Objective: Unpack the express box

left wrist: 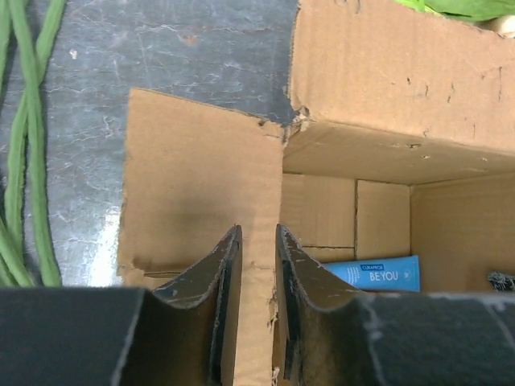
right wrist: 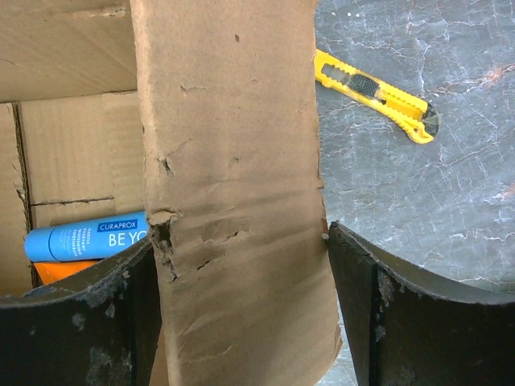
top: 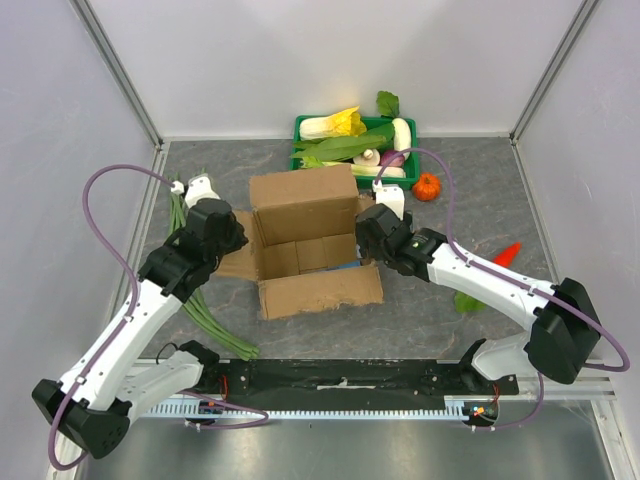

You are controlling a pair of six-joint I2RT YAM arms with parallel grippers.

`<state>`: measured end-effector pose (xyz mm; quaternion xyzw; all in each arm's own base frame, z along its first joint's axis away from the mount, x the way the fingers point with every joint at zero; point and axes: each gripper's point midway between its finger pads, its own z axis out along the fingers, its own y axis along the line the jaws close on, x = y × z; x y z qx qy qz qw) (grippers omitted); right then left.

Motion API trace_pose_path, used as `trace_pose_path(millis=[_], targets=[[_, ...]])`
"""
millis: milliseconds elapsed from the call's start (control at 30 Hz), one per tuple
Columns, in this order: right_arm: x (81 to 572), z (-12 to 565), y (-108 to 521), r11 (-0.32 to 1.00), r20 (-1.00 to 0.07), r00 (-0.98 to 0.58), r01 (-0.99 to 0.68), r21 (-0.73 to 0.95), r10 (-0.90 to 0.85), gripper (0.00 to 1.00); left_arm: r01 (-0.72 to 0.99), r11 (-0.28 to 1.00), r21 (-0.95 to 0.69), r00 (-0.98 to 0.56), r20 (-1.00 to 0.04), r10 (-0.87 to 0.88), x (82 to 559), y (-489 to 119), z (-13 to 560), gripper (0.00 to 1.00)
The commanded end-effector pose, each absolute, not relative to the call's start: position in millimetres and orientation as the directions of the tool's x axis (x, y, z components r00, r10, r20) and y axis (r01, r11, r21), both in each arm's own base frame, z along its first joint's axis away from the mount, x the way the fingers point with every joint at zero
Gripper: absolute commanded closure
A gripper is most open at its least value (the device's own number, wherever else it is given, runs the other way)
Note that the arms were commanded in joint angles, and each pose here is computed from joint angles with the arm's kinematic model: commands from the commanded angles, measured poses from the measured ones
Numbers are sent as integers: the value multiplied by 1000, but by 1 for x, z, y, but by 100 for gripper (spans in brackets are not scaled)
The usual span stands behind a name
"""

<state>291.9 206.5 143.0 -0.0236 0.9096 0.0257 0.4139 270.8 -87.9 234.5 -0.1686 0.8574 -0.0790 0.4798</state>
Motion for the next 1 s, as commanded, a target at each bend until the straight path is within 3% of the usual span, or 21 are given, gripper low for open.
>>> trace_pose_path(millis=[0, 267, 433, 767, 967], targets=[[301, 154, 212, 997, -774, -633, -56, 45, -1, 18, -121, 937, -327, -486, -804, -343, 278, -105, 251, 69], [304, 157, 215, 997, -778, -628, -56, 50, 4, 18, -151, 925, -348, -603, -709, -366, 250, -108, 225, 39], [304, 155, 217, 997, -772, -636, -58, 53, 4, 18, -154, 909, -388, -642, -660, -391, 241, -116, 209, 35], [303, 154, 220, 995, -765, -644, -58, 75, 20, 19, -166, 893, -419, -702, -586, -406, 242, -133, 173, 49], [302, 156, 221, 995, -763, -646, -61, 83, 24, 19, -155, 892, -425, -698, -592, -403, 249, -138, 174, 72]])
